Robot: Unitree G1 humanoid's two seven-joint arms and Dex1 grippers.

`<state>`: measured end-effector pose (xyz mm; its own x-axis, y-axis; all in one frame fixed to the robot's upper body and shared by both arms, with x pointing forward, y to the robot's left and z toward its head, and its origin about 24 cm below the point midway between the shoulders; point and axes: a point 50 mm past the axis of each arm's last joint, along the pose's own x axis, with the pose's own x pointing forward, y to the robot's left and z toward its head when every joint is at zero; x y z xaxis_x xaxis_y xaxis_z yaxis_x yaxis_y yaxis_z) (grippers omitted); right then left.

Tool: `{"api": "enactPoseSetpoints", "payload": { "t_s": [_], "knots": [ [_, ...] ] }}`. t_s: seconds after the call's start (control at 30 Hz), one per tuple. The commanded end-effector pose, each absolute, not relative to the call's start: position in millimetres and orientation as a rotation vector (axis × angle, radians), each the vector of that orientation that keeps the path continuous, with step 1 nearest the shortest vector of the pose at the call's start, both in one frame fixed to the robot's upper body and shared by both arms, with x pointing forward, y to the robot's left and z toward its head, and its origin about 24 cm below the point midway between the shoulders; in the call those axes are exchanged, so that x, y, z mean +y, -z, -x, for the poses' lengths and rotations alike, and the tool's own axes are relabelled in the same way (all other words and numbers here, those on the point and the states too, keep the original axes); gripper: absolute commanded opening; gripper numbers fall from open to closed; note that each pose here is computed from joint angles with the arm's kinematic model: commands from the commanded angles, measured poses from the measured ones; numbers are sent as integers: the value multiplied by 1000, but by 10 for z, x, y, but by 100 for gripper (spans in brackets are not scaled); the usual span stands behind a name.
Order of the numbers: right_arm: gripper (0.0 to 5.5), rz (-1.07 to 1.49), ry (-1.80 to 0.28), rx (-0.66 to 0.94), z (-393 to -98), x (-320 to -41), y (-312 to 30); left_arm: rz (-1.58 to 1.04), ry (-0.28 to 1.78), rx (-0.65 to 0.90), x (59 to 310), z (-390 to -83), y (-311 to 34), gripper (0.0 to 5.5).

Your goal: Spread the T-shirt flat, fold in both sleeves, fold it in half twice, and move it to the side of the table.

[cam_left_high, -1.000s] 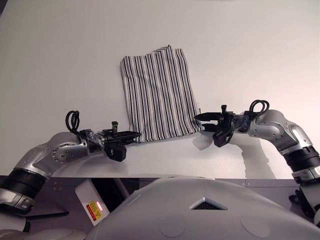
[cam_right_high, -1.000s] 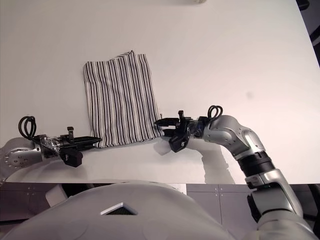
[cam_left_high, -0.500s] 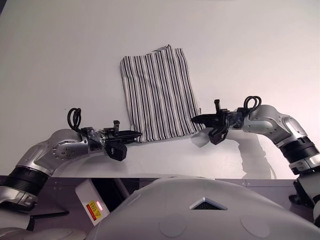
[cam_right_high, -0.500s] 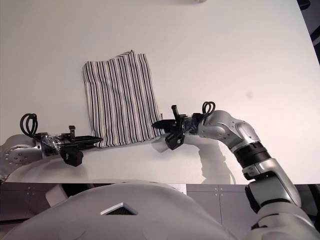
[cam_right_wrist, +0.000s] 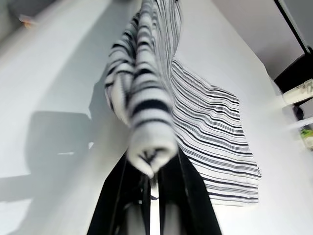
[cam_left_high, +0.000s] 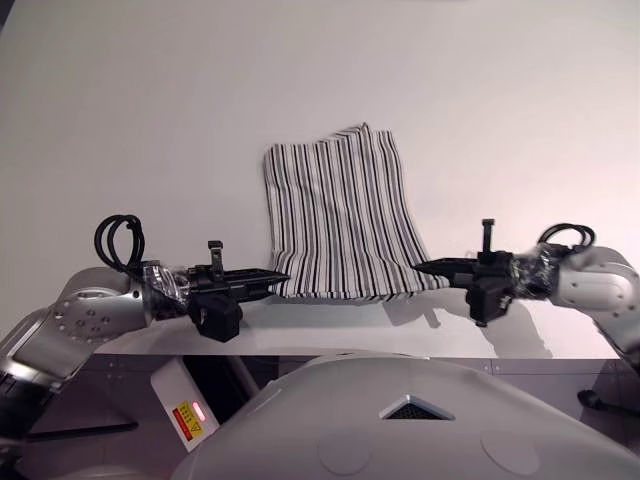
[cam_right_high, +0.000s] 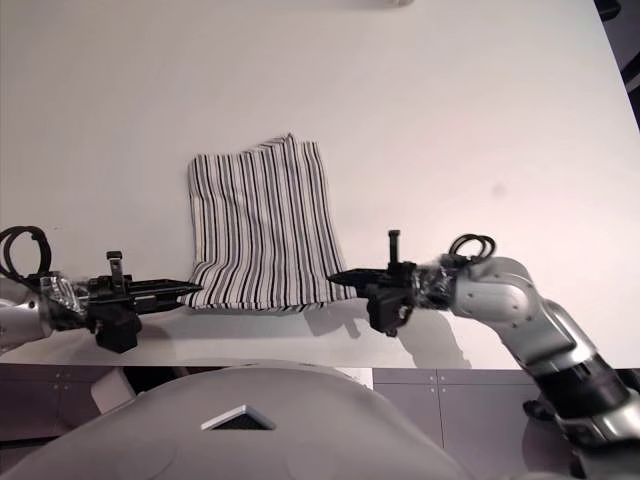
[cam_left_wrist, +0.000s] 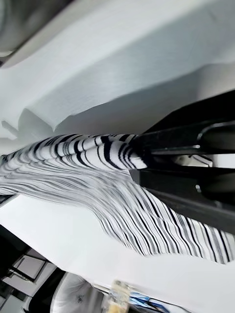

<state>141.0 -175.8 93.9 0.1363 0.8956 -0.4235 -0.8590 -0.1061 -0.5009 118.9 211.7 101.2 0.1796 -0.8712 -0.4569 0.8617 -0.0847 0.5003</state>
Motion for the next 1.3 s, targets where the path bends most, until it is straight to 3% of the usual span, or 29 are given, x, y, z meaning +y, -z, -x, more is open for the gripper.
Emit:
{"api": "enactPoseSetpoints", "payload": {
  "t_s": [0.03,0.17,0.4,0.57,0.67,0.7,0.83,0.97,1.13,1.3],
  "knots": [
    [12,712,-1427,9,-1436,-1816,-1245,-732,1397,44,2055,-1185,-1213,10],
    [12,578,-1348,125,-1919,-1812,-1319,-608,1314,177,1998,-1508,-1246,10],
    [12,410,-1316,360,-2764,-1713,-989,-449,1177,371,1999,-2392,-972,10],
    [12,419,-1294,422,-3132,-1517,-675,-423,1183,447,1866,-2661,-659,10],
    [12,464,-1273,421,-3238,-1367,-533,-431,1152,486,1903,-2618,-433,10],
    [10,488,-1268,419,-3251,-1333,-482,-430,1113,492,1920,-2625,-370,47],
    [93,521,-1179,471,-3257,-1465,-301,-383,937,442,2049,-2693,-337,115],
    [123,477,-1148,488,-3194,-1534,-210,-285,914,424,2054,-2598,-343,169],
    [123,450,-1038,329,-3249,-1556,-414,-311,777,370,2096,-2643,-369,240],
    [198,474,-993,185,-3211,-1563,-626,-244,576,283,2208,-2769,-488,308]
  ]
}}
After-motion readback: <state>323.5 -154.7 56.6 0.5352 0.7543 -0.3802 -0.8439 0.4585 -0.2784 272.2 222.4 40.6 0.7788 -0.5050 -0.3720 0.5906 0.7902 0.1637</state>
